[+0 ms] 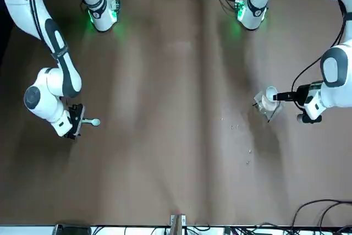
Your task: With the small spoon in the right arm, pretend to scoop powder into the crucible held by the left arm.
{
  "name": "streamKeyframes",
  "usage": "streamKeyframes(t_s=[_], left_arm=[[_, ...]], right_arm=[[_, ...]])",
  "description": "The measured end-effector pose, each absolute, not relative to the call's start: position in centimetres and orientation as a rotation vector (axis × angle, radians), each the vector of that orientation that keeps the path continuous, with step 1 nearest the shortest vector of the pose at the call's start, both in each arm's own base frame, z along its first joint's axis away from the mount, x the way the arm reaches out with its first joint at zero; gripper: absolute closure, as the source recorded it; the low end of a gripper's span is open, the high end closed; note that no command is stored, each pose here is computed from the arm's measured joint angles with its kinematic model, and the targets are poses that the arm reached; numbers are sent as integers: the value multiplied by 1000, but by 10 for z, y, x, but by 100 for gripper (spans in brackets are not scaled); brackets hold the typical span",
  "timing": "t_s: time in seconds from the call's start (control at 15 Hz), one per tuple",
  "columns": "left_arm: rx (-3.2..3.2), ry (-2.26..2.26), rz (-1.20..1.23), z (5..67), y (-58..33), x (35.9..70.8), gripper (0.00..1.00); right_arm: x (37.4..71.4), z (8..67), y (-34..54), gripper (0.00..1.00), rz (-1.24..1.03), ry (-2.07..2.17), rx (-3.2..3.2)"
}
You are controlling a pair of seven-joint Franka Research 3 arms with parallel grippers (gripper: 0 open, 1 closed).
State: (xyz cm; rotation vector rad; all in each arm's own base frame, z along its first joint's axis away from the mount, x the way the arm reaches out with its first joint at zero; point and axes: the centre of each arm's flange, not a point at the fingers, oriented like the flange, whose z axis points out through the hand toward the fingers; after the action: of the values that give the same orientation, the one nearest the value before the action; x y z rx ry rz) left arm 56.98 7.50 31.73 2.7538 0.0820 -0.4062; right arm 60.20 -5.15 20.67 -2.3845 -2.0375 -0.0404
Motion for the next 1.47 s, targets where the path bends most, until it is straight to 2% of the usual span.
streamKeyframes(t_s=[0.07,0.2,0.67,0.73,0.87,0.93,1.33,1.4,1.47], left_arm=[[2752,79,-412,316,74,569,14],[2747,61,-424,311,74,565,20],[2735,53,-462,299,72,556,28],[2734,53,-463,298,72,556,33],[2733,53,-466,297,72,555,37],[2733,53,-468,297,72,555,43],[2731,54,-475,295,72,554,58],[2730,54,-476,294,72,553,61],[2729,54,-479,293,72,553,73]], right_arm=[[601,200,-54,24,-38,-2043,-2378],[600,189,-56,25,-71,-2060,-2391],[596,182,-61,27,-52,-2092,-2349],[596,182,-64,27,-51,-2100,-2341],[595,182,-73,26,-51,-2112,-2331],[595,182,-77,26,-52,-2111,-2333],[596,188,-80,26,0,-2089,-2297],[597,189,-80,26,1,-2092,-2294],[596,189,-81,26,14,-2089,-2285]])
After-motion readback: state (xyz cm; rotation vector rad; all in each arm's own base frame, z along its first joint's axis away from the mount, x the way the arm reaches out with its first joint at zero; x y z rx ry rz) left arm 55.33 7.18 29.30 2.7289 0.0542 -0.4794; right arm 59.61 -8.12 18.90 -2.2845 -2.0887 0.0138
